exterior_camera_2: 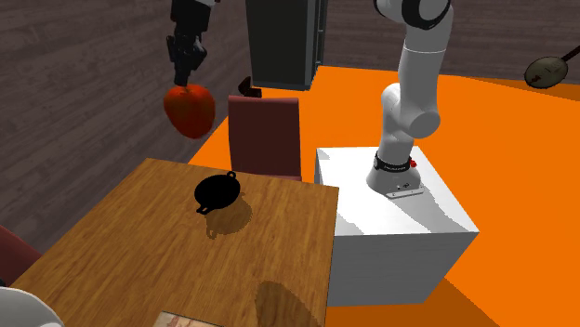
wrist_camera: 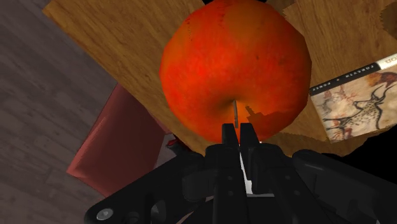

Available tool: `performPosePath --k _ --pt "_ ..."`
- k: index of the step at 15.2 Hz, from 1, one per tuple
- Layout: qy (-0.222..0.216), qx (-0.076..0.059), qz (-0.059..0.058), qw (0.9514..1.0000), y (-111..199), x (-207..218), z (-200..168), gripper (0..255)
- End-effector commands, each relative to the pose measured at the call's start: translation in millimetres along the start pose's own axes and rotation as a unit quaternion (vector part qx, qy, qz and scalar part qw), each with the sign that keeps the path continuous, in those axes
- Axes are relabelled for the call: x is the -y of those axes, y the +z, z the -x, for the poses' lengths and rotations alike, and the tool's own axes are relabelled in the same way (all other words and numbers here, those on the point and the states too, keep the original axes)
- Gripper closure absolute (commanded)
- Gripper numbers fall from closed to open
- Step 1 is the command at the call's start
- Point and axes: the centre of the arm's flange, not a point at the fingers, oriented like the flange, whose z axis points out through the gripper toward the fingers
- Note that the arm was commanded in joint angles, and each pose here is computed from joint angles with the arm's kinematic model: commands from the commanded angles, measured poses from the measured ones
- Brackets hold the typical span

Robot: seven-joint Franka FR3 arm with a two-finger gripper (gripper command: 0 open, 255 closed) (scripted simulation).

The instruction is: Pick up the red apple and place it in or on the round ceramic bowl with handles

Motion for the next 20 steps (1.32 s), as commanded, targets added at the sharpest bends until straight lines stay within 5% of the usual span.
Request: performPosePath --k 1,20 --pt "-0.001 0.0 0.0 1.0 3.7 -4.2 4.0 255" --pt "-0.001 0.0 0.0 1.0 95.0 -1.8 45.6 255"
